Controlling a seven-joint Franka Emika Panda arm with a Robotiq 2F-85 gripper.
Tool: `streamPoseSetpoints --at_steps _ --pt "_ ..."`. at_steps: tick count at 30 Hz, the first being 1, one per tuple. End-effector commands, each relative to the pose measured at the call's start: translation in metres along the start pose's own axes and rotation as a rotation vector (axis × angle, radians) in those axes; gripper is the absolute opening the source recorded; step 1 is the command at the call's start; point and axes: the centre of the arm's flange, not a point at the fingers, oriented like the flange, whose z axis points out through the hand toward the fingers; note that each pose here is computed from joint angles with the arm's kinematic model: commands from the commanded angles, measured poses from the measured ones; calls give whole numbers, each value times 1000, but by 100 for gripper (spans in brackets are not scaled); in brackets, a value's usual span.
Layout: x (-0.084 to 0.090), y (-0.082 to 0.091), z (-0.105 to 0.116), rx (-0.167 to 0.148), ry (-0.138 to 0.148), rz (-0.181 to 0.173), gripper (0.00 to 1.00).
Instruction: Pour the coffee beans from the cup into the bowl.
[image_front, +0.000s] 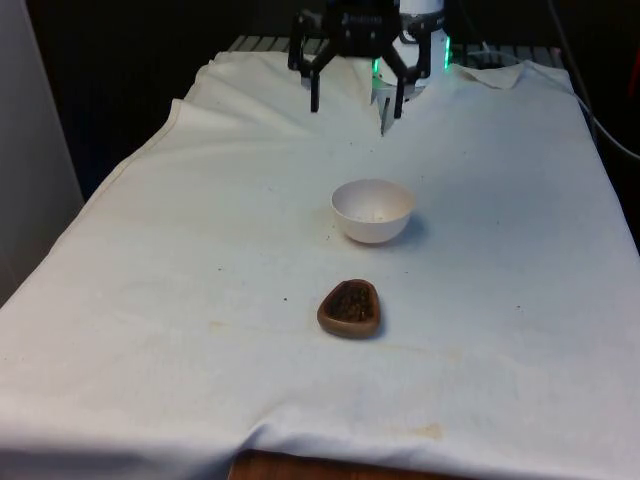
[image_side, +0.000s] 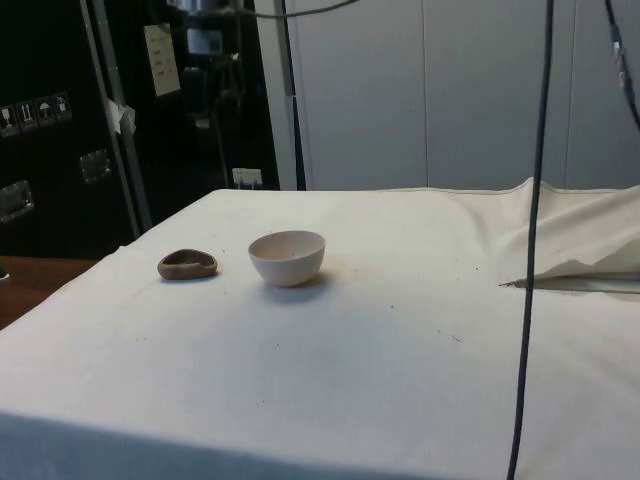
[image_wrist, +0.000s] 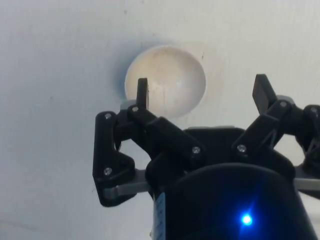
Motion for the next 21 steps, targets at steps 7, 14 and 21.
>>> streamPoseSetpoints --at_steps 7,14,21 --pt "25 3 30 -7 20 1 100" --pt "45 3 53 -10 31 -2 100" --pt "57 1 77 1 25 -4 100"
